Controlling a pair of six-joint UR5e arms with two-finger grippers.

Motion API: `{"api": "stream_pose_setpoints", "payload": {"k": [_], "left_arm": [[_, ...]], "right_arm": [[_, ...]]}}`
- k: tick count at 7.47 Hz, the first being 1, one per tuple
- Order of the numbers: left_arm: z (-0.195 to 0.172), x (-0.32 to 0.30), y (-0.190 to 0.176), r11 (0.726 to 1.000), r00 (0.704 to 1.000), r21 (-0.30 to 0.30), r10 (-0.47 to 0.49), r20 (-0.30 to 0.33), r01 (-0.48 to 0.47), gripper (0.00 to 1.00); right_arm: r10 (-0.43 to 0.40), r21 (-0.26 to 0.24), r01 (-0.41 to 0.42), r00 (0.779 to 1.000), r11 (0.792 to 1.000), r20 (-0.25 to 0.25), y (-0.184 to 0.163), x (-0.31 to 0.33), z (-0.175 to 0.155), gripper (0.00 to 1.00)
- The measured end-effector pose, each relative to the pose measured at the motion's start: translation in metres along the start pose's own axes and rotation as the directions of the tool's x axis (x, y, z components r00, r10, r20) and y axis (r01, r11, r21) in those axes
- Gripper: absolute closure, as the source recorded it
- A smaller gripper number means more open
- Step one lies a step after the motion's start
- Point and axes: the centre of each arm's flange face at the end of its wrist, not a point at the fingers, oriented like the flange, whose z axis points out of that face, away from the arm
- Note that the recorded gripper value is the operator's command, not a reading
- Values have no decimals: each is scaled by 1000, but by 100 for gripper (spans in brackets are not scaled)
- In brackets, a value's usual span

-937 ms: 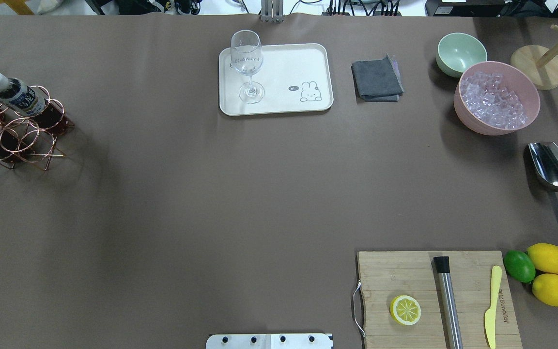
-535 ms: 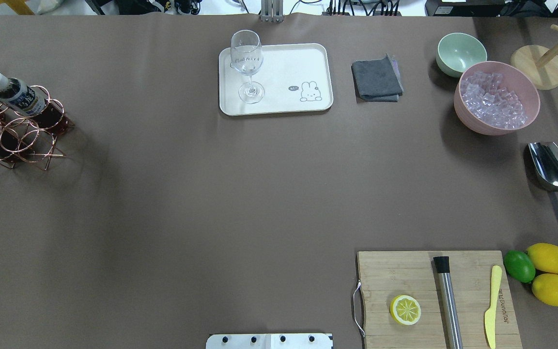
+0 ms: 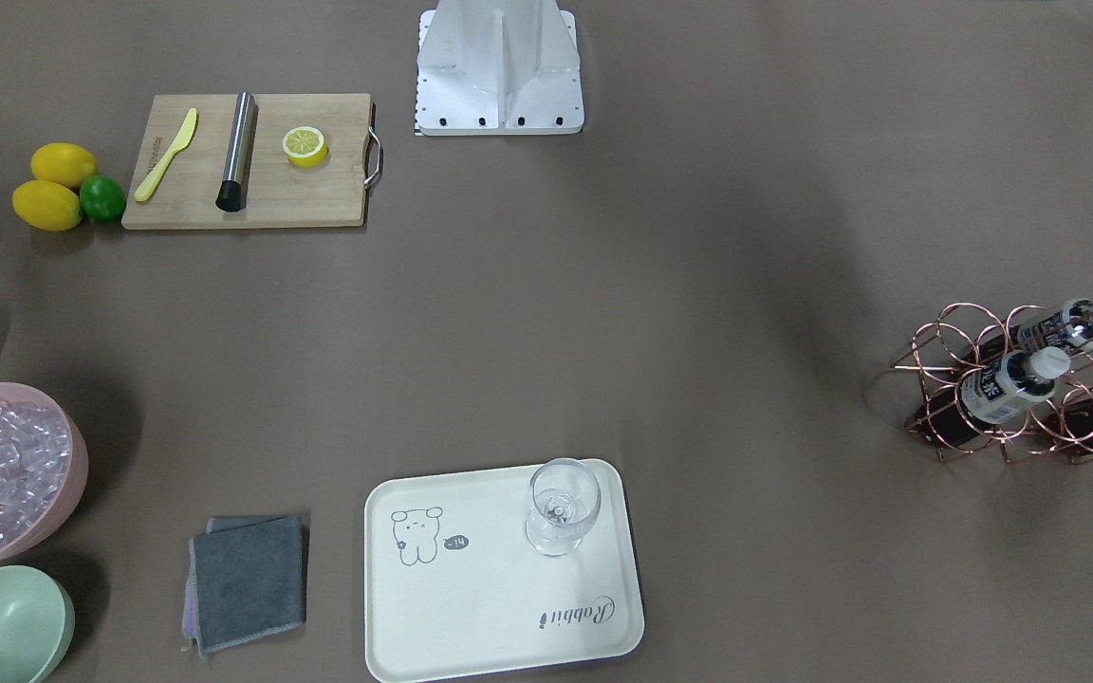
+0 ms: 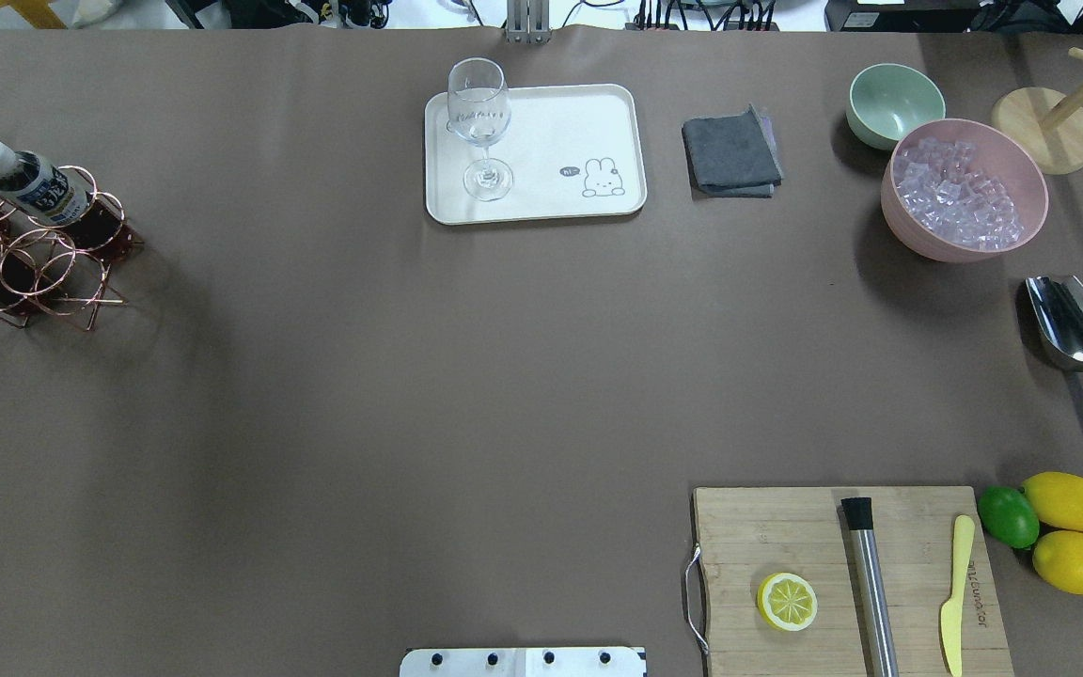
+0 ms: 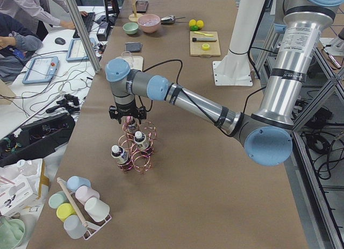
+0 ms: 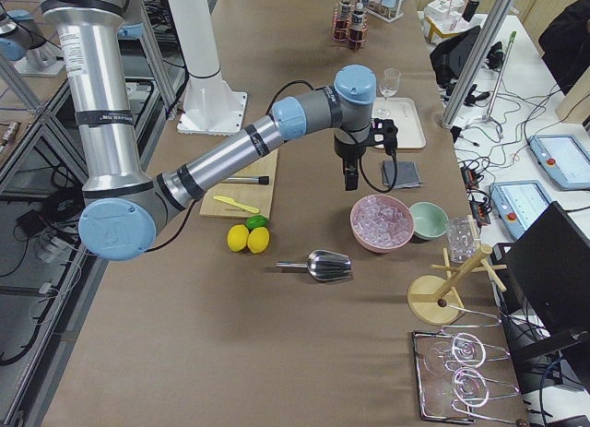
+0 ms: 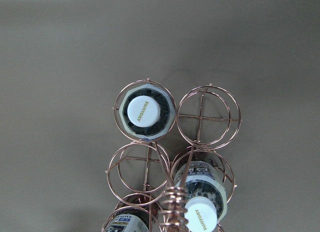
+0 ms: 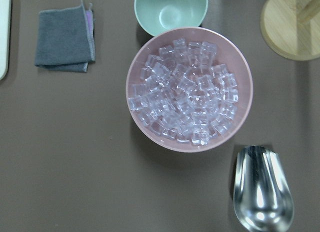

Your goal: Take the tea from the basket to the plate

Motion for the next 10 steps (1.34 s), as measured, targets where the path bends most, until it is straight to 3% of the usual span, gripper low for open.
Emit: {"api": "stream_pose_setpoints", "payload": {"k": [3, 4, 6, 8, 10], "left_arm": [[5, 1, -3, 1000, 1000, -1, 27, -7, -27, 94], [5, 2, -4, 999, 999, -1, 35, -6, -35, 100], [1, 2, -4, 999, 999, -3, 43, 1, -43, 100], [-5, 2, -4, 999, 999, -4, 45, 13, -45, 100], [-14, 3, -6, 999, 999, -3, 46, 26, -46, 100]], "right_arm": [[-96, 80, 91, 993, 993, 62, -17, -30, 54, 0], [-121, 117, 112, 990, 987, 70, -21, -36, 70, 0], [-181, 198, 161, 980, 967, 87, -28, -43, 95, 0], [-229, 282, 187, 966, 941, 122, -31, -51, 99, 0], [-248, 316, 195, 959, 928, 136, -35, -60, 95, 0]]}}
